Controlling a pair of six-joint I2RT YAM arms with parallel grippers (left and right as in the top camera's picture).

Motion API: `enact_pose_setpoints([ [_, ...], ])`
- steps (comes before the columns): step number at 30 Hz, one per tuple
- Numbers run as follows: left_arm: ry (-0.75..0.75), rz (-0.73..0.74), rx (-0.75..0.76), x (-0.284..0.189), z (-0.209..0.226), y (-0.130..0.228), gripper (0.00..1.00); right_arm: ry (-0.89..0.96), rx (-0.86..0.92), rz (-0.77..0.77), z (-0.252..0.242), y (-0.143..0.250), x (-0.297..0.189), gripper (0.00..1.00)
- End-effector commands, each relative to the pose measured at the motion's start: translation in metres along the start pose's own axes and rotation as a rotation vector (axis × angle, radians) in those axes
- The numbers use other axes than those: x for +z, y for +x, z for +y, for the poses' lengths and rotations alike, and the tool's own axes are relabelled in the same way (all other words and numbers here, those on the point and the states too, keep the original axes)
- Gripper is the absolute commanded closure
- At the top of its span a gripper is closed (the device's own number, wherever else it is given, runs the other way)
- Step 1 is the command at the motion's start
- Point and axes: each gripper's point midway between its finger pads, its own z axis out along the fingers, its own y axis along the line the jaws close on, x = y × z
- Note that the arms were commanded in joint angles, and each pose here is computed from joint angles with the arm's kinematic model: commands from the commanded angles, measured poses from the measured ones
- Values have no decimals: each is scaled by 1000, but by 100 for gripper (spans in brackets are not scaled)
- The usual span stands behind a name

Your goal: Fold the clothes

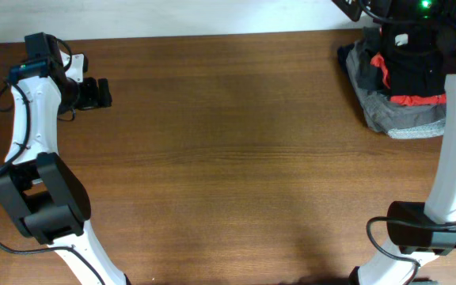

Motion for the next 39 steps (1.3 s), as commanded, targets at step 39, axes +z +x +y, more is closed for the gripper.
enact_pose_setpoints([
  [39,12,0,-4,2,-3,-1,1,771,-516,-17,-74,234,-91,1],
])
